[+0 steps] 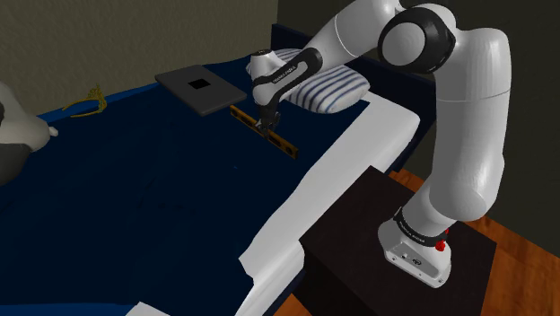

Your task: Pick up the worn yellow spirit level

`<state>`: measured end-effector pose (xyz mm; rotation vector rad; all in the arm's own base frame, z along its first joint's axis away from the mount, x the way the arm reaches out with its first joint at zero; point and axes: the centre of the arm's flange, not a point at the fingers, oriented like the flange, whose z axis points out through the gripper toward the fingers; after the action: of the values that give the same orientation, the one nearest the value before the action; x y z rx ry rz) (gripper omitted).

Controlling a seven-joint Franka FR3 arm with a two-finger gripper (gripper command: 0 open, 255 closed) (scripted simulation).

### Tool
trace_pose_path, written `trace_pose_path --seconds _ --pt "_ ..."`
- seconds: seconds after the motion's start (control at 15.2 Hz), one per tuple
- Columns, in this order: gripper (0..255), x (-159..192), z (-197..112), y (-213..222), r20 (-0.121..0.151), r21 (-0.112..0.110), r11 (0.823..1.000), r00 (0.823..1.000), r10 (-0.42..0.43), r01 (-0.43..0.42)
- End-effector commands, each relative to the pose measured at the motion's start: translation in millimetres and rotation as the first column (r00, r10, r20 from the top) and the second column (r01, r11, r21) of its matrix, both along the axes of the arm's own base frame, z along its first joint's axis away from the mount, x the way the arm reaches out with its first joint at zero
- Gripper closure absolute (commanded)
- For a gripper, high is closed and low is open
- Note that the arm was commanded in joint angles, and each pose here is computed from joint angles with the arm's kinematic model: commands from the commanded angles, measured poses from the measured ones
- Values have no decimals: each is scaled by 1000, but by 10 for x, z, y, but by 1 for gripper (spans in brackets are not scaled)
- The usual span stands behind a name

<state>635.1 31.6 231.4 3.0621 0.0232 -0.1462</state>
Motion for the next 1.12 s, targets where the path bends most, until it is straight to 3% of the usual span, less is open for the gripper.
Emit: trace_pose_path --seconds 0.0,1.06 --pt "255 1 2 0 1 0 1000 1000 0 0" --pt "255 5 790 -2 1 0 1000 1000 0 0"
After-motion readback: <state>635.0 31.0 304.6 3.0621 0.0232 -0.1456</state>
